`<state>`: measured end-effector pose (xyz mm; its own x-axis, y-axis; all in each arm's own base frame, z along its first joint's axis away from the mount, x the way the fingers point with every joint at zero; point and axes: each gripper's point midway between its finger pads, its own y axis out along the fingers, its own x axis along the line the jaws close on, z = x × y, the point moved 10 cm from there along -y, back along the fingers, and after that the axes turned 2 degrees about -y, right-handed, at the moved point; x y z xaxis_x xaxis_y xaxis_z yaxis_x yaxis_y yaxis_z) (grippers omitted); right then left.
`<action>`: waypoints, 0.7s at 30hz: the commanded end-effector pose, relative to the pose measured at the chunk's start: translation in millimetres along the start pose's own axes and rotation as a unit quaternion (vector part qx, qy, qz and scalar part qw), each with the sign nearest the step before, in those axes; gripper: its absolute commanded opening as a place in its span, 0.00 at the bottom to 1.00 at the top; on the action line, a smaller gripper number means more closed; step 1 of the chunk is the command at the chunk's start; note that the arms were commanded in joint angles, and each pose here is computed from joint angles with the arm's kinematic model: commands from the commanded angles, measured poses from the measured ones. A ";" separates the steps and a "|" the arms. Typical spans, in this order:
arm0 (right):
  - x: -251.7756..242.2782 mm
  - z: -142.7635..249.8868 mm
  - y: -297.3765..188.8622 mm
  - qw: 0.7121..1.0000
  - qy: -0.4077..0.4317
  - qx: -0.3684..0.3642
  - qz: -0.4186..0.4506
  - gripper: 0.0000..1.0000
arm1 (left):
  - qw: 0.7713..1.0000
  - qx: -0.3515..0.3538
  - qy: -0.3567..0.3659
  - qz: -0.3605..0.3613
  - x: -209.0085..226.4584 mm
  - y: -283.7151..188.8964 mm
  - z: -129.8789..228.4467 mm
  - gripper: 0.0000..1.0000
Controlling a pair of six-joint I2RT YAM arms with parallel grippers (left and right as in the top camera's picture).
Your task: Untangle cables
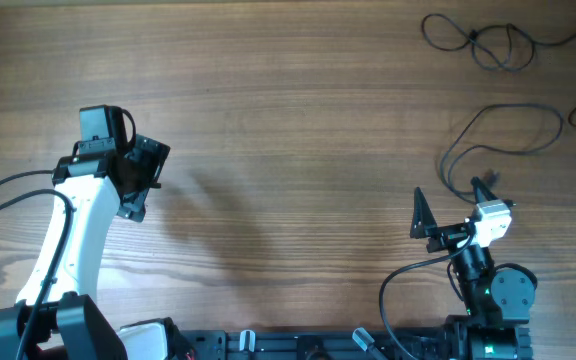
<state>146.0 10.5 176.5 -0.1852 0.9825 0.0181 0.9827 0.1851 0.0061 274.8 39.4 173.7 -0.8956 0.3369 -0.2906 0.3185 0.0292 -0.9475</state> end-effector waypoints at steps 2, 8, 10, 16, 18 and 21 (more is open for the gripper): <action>-0.8 -0.9 -0.4 1.000 -0.008 -0.006 0.008 1.00 | 1.000 -0.003 0.003 0.003 0.9 -1.8 -1.3 1.00; -0.8 -0.8 -0.4 1.000 -0.008 -0.006 0.008 1.00 | 1.000 -0.003 0.003 0.003 0.9 -1.8 -1.3 1.00; -0.8 -0.8 -0.4 1.000 -0.008 -0.005 0.008 1.00 | 1.000 -0.003 0.003 0.003 0.9 -1.8 -1.3 1.00; -0.8 -0.8 -0.4 1.000 -0.008 -0.005 0.008 1.00 | 1.000 -0.003 0.003 0.003 0.9 -1.8 -1.3 1.00; -0.8 -0.8 -0.4 1.000 -0.008 -0.005 0.008 1.00 | 1.000 -0.003 0.003 0.003 0.9 -1.8 -1.3 1.00; -0.8 -0.8 -0.4 1.000 -0.008 -0.005 0.008 1.00 | 1.000 -0.003 0.003 0.003 0.9 -1.8 -1.3 1.00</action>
<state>146.0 10.5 176.5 -0.1852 0.9825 0.0177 0.9827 0.1851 0.0061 274.8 39.4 173.7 -0.8957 0.3369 -0.2903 0.3181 0.0292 -0.9476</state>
